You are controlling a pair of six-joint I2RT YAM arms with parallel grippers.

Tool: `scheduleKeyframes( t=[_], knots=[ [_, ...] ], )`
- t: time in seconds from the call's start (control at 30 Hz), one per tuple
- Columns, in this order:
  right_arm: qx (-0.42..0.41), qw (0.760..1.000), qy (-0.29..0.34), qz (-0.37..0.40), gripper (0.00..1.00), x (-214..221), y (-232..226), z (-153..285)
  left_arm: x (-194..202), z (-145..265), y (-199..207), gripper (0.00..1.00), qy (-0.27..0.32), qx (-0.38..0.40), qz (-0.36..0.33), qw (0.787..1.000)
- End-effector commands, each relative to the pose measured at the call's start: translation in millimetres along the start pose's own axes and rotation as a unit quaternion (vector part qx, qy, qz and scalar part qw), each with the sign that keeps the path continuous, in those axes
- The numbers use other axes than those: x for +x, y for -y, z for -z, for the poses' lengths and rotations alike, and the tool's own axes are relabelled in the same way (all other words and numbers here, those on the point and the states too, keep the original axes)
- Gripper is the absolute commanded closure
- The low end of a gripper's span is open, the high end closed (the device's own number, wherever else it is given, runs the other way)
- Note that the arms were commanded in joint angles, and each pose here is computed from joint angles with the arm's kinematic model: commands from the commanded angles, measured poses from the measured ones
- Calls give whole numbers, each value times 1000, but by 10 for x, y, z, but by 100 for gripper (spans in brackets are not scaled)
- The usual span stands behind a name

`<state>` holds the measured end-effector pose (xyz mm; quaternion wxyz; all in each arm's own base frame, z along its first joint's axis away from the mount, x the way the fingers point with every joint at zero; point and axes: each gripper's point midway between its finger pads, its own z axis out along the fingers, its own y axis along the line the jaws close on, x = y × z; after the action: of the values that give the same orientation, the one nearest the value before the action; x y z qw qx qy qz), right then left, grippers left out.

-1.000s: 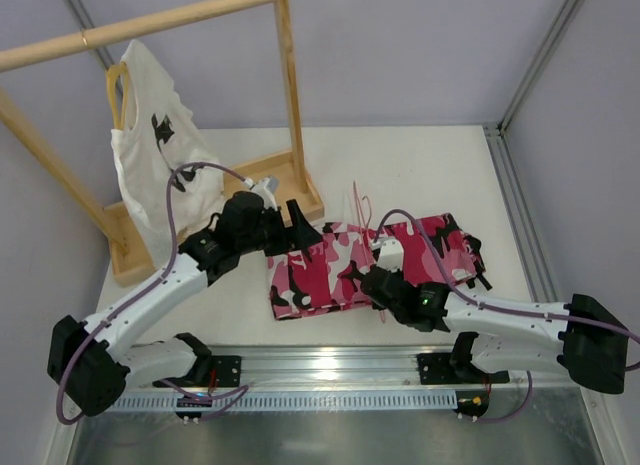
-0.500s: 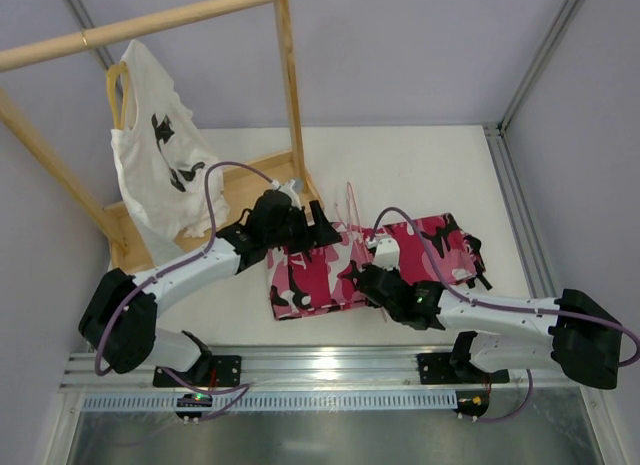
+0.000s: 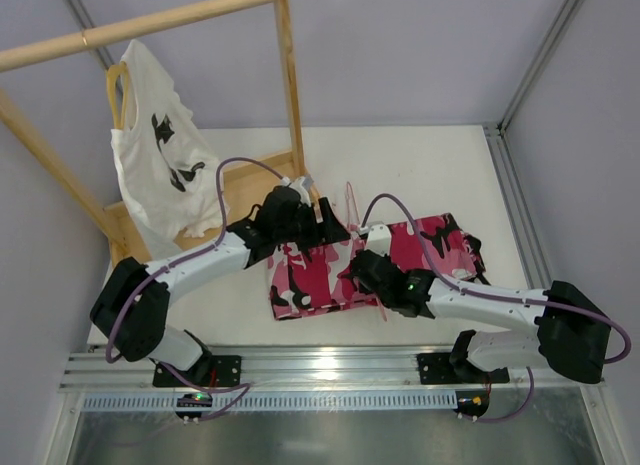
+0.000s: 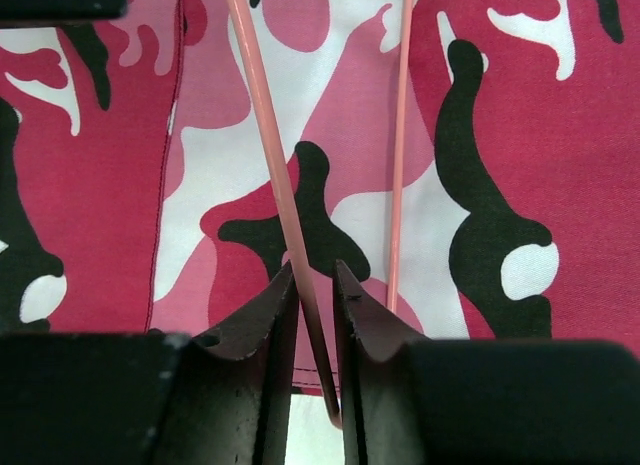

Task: Place the trousers on the hanger
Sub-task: Place trousers on hanger

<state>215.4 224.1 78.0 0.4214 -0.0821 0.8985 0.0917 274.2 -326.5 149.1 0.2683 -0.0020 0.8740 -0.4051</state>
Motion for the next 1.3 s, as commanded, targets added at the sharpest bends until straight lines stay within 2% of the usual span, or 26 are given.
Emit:
scheduleKeyframes(
  t=[0.0, 0.1, 0.2, 0.33, 0.53, 0.73, 0.83, 0.9, 1.07, 1.27],
  knots=[
    [-14, 999, 34, -27, 79, -263, -127, 1, -166, 0, 272, 24, 24, 37, -19, 999],
    [-11, 999, 37, -31, 78, -320, -112, 3, -190, 5, 285, 24, 27, 36, -19, 999],
    [-7, 998, 46, -35, 67, -420, -88, 10, -194, -14, 299, 25, 26, 35, -21, 999],
    [-6, 998, 52, -25, 61, -503, -47, -23, -204, -58, 311, 25, 24, 34, -23, 999],
    [-6, 997, 71, 14, 60, -671, -34, -101, -207, -171, 337, 25, 16, 35, -20, 999],
    [9, 997, 71, 17, 70, -744, 25, -200, -202, -242, 348, 25, 13, 31, -21, 999],
    [15, 997, 70, -3, 90, -747, 101, -211, -164, -240, 304, 25, 6, 19, -17, 1000],
    [12, 998, 68, -15, 96, -719, 140, -205, -100, -195, 188, 25, -5, -12, -4, 1000],
    [15, 997, 62, -53, 96, -524, 288, -145, 44, 46, 3, 20, -28, -63, 1, 998],
    [23, 997, 39, -58, 96, -137, 465, -211, 281, 325, -476, 13, -48, -154, 12, 987]
  ],
)
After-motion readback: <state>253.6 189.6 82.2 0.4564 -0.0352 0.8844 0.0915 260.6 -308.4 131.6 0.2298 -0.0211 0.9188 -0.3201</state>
